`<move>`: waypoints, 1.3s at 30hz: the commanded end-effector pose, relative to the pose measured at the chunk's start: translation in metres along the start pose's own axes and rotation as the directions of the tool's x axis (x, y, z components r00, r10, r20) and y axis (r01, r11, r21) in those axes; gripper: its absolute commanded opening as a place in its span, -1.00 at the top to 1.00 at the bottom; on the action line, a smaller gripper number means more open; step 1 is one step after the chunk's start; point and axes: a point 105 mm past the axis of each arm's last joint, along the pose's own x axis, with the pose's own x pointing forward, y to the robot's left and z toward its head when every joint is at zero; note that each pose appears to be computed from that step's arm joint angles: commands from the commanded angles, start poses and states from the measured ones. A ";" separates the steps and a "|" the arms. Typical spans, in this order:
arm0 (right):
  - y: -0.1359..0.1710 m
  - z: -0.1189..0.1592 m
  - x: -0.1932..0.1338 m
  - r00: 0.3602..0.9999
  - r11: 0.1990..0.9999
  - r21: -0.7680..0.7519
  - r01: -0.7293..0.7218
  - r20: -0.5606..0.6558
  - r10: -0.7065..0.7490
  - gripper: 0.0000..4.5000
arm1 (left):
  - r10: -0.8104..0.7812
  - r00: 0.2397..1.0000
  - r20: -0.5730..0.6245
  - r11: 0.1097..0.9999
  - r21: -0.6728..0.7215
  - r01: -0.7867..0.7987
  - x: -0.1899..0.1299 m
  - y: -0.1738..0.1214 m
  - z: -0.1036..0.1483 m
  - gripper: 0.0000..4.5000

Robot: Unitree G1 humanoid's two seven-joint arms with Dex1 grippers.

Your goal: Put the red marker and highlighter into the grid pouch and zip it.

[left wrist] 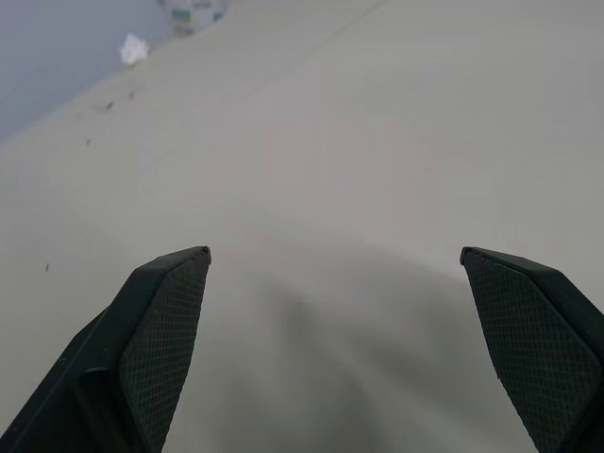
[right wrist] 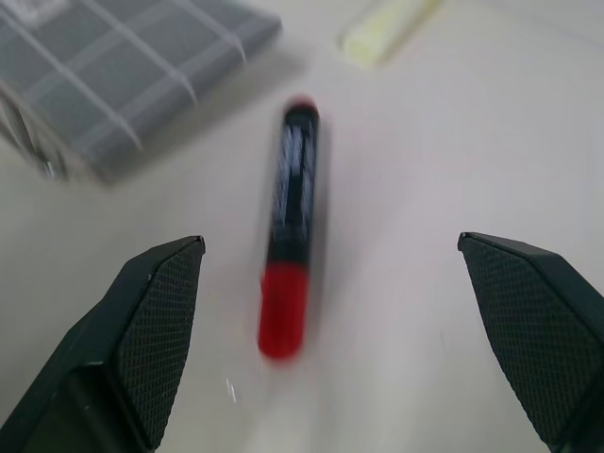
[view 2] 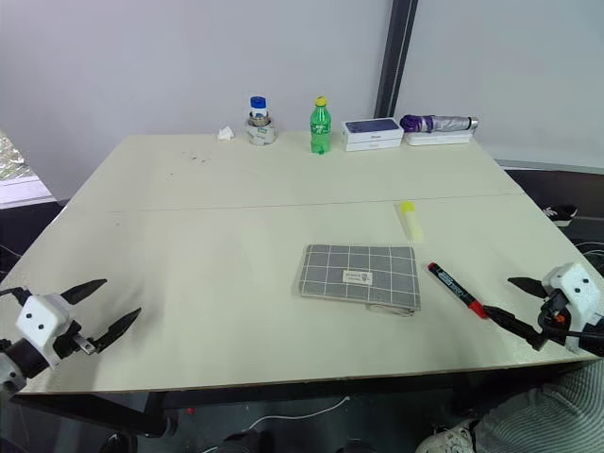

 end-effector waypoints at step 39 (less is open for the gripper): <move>0.041 0.006 0.118 0.997 0.947 -0.321 0.007 0.071 0.016 0.99 | -0.706 0.663 0.248 0.570 0.754 0.325 0.174 -0.171 0.074 -1.00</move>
